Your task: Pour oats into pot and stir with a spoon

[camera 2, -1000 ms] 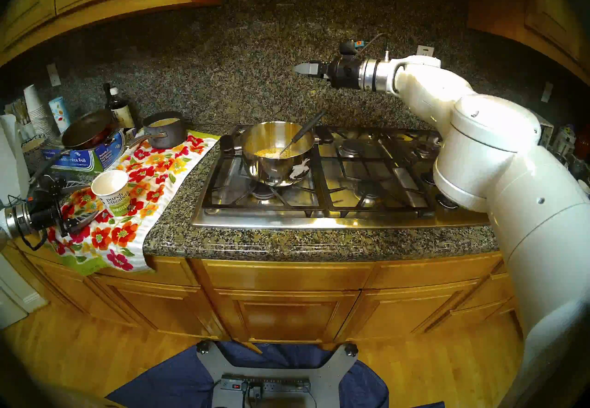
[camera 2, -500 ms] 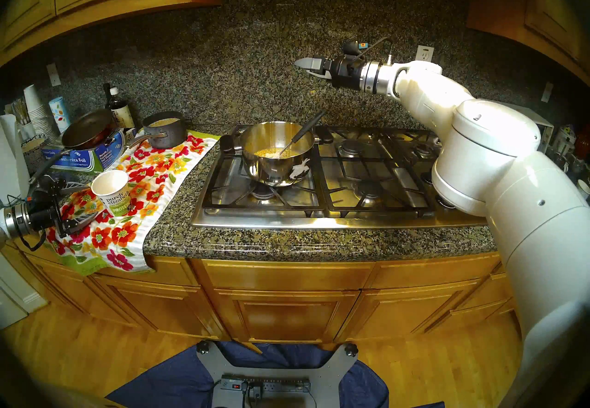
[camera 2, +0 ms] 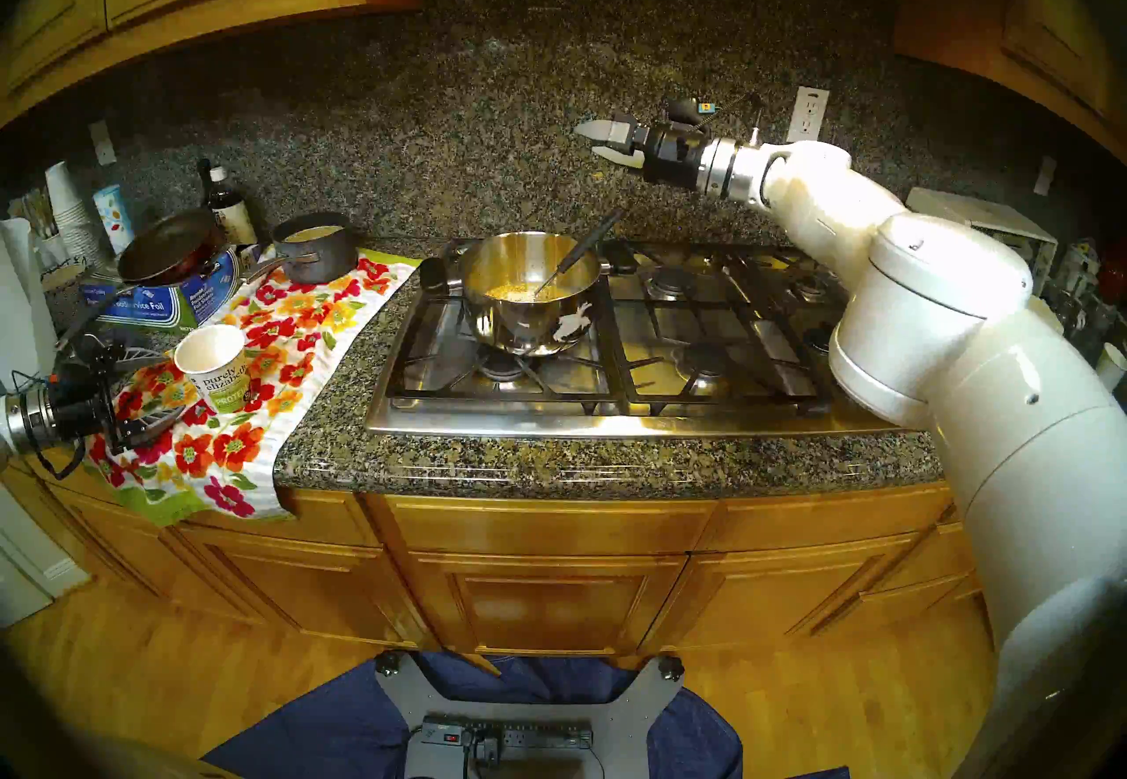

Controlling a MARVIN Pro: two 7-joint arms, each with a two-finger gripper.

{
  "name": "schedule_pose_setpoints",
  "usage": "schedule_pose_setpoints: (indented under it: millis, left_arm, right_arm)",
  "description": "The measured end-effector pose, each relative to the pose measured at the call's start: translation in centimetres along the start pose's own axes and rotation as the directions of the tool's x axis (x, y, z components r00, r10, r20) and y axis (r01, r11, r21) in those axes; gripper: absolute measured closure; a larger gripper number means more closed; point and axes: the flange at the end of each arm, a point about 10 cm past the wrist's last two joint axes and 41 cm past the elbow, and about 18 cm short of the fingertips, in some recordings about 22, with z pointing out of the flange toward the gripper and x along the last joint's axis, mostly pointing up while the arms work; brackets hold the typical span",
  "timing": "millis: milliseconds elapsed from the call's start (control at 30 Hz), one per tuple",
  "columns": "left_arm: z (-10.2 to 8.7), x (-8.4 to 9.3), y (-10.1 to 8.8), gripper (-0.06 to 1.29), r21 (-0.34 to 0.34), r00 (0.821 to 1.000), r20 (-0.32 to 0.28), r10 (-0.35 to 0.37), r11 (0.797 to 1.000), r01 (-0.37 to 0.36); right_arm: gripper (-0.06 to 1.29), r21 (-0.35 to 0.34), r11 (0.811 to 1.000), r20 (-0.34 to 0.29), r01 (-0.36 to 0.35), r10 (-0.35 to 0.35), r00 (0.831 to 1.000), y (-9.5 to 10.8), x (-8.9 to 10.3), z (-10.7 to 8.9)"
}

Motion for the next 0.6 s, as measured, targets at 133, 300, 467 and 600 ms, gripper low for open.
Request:
schedule_pose_setpoints:
  millis: [133, 300, 467, 600]
  left_arm:
    - [-0.1, 0.1, 0.0, 0.02, -0.002, 1.0, 0.0, -0.003, 1.0, 0.003]
    - [-0.2, 0.2, 0.0, 0.02, -0.005, 1.0, 0.001, -0.007, 1.0, 0.007]
    - [-0.3, 0.2, 0.1, 0.02, -0.007, 1.0, 0.001, -0.011, 1.0, 0.011]
    - [-0.4, 0.3, 0.1, 0.02, -0.008, 1.0, 0.001, -0.013, 1.0, 0.013]
  right_arm:
    - [-0.03, 0.012, 1.0, 0.018, -0.019, 0.019, 1.0, 0.4, -1.2, -0.5]
    - [-0.03, 0.018, 0.999, 0.041, -0.04, 0.04, 0.998, 1.0, -2.7, -1.2]
    - [-0.03, 0.023, 0.999, 0.049, -0.047, 0.046, 0.998, 1.3, -3.5, -1.7]
    - [-0.03, 0.027, 0.999, 0.05, -0.047, 0.046, 0.998, 1.5, -4.0, -2.0]
